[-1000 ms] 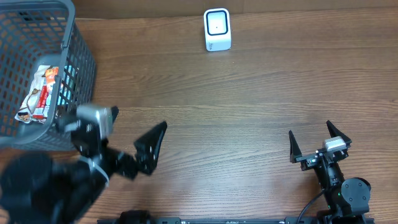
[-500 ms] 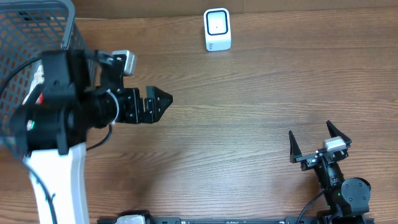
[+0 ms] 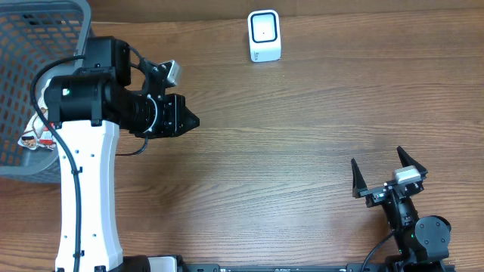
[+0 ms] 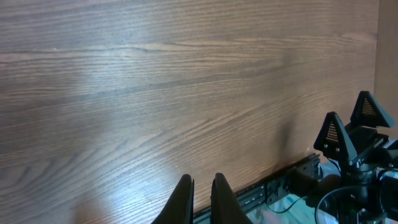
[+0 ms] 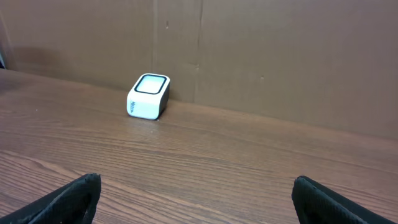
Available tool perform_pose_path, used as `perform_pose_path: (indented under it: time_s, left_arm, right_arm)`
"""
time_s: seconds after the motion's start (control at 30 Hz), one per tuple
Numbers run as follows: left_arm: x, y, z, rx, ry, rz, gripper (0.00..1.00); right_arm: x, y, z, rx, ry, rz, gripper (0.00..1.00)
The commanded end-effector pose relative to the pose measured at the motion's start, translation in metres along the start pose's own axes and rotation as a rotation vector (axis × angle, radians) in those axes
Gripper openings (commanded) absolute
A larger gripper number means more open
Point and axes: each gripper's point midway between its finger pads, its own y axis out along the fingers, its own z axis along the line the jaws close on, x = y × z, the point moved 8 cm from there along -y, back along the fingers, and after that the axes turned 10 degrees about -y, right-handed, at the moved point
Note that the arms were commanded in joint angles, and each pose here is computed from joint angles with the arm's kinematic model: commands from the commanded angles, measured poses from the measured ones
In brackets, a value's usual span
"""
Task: Scan the item barcode
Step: 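Raise the left gripper and swing it over the grey basket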
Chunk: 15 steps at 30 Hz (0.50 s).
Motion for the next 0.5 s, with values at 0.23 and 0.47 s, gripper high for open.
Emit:
perform_pose_path:
  time_s: [0.23,0.47]
  left_arm:
    - [0.013,-0.002,0.004,0.092,0.008,-0.082,0.04]
    - [0.025,-0.006,0.017,0.248,-0.066,-0.178,0.40]
  right_arm:
    - [-0.003,0.000,0.000,-0.003,-0.003,0.001,1.00]
    - [-0.003,0.000,0.000,-0.003,-0.003,0.001,1.00]
